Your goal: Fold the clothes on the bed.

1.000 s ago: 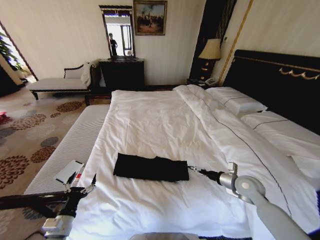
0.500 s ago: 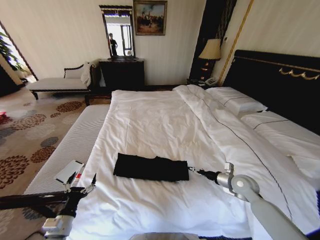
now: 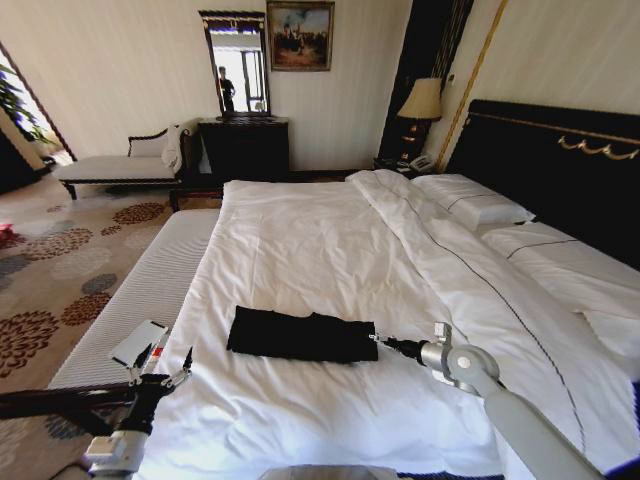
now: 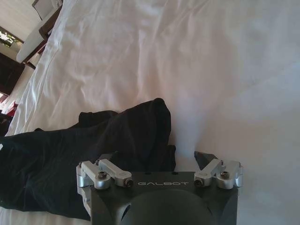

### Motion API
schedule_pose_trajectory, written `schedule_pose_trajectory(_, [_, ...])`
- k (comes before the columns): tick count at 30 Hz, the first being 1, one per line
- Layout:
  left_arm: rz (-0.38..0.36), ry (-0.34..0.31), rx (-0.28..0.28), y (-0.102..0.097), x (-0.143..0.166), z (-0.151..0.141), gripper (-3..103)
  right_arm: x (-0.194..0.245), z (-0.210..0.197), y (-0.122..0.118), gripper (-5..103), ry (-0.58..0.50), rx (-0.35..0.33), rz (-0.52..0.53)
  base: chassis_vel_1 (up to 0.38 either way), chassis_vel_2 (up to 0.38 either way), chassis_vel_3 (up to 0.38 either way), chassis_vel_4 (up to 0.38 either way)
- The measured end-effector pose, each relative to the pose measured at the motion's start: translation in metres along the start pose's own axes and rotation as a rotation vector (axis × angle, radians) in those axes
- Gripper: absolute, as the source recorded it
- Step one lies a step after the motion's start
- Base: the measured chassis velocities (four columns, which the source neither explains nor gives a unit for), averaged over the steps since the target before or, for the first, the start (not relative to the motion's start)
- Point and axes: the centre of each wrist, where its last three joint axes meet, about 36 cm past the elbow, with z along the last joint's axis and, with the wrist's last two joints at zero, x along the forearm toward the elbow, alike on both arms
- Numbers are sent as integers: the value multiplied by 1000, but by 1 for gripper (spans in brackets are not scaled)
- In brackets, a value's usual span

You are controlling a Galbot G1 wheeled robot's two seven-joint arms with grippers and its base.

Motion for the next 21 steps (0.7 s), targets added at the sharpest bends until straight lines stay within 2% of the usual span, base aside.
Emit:
schedule_pose_trajectory(10, [0,0,0,0,0,0,100,-9,5,7,91,13,12,-17,0,0,0,0])
schedule_pose_trajectory(12, [0,0,0,0,0,0,100,-9,5,7,84,15,15,-17,0,0,0,0])
schedule_pose_trajectory(13, [0,0,0,0,0,0,100,-9,5,7,84,15,15,-17,0,0,0,0])
schedule_pose_trajectory(15, [0,0,0,0,0,0,100,-11,6,8,73,18,18,-18,0,0,0,0])
schedule_pose_trajectory(18, [0,0,0,0,0,0,100,-12,8,10,68,22,23,-19,0,0,0,0])
schedule_pose_trajectory(21, [0,0,0,0,0,0,100,-15,11,11,51,30,41,-15,0,0,0,0])
